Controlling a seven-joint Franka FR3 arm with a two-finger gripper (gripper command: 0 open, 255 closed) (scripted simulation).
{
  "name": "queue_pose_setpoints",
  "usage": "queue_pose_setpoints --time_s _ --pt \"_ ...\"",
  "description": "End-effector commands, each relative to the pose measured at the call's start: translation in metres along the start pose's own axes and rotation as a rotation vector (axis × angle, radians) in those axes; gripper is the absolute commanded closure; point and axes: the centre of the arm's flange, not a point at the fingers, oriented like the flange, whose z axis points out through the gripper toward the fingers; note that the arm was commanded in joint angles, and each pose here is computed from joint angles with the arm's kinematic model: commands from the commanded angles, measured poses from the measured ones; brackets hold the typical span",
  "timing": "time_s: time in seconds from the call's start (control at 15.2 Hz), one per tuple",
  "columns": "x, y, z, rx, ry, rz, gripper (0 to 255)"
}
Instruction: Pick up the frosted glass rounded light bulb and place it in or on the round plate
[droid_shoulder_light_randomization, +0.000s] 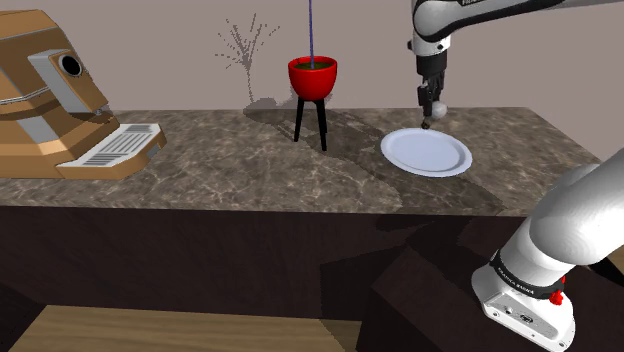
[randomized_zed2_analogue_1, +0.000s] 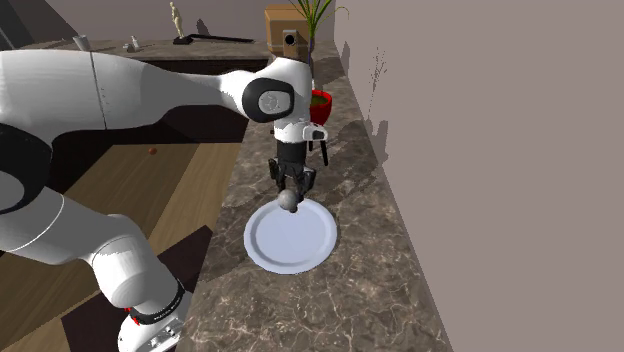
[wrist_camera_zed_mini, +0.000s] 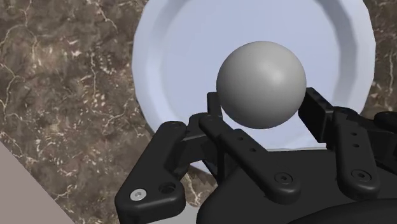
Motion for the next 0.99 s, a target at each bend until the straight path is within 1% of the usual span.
queue_pose_setpoints --time_s 0.0,0.4,0.46,0.53,0.92 --pt "0.001 -0.001 0.010 0.000 0.000 0.000 255" --pt "0.008 -0.004 0.040 0.000 0.000 0.000 255" --pt "0.005 -0.003 0.035 0.000 0.000 0.000 255" --pt "0.005 -0.003 0.035 0.000 0.000 0.000 0" --pt "-0.090 0.003 0.059 0.061 0.119 0.143 0"
